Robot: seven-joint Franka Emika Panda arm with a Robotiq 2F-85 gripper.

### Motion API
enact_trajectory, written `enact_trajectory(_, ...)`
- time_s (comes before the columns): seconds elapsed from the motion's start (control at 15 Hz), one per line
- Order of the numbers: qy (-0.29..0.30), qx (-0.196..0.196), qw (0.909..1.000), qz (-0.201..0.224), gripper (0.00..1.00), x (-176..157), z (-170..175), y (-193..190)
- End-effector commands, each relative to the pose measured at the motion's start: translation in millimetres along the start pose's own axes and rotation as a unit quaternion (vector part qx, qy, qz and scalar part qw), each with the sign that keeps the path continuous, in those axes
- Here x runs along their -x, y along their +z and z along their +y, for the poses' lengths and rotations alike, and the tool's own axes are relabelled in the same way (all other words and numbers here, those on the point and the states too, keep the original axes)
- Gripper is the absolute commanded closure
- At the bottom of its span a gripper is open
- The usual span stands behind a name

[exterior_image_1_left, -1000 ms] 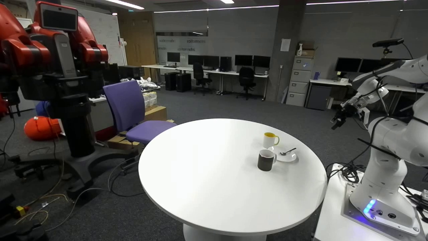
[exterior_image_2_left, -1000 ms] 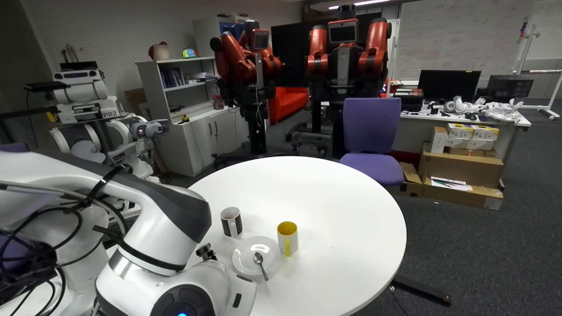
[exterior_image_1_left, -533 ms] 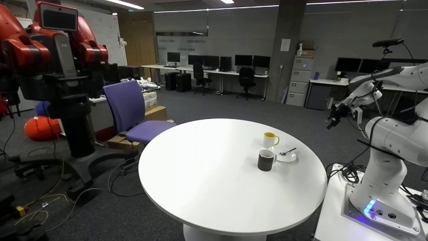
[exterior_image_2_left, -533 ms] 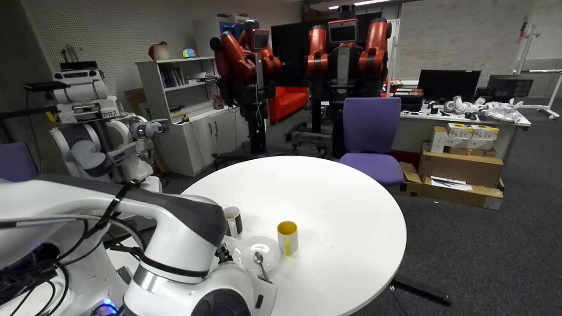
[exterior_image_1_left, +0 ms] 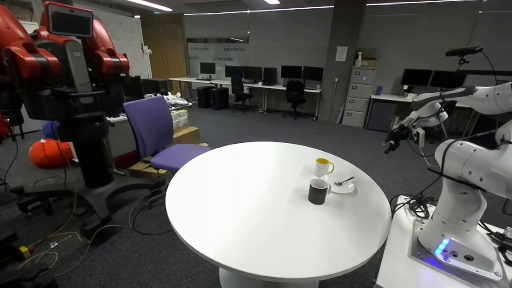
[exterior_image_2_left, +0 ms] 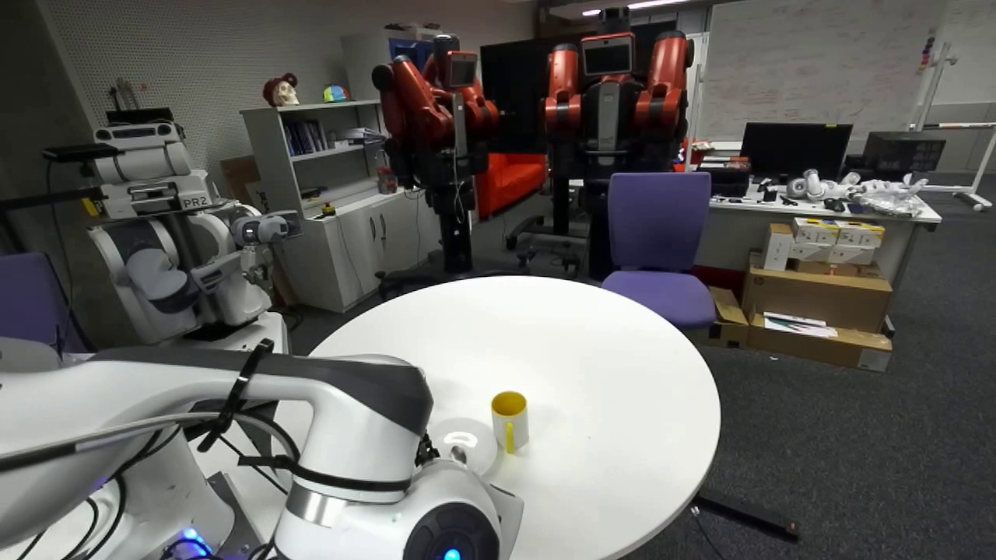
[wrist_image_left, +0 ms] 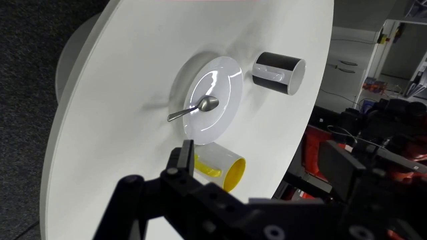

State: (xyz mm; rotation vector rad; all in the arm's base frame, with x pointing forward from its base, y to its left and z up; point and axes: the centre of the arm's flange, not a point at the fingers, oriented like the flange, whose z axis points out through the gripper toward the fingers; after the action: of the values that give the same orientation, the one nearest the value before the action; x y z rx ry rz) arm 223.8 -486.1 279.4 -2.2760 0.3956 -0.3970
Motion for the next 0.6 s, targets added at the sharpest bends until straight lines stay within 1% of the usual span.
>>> enact_trajectory(0.0,0.014,0.001,0.9999,0.008,0.00,-22.7,16.1,-9.4)
enact_trajectory(0.07,0.018,0.007,0.9998,0.008,0.00,-22.6,15.2,-10.5)
enact_trajectory(0.13,0.010,0.005,0.9999,0.000,0.00,-6.9,4.2,-1.5)
enact_trajectory(0.53,0.012,0.006,0.9999,0.002,0.00,-8.4,7.5,-2.9)
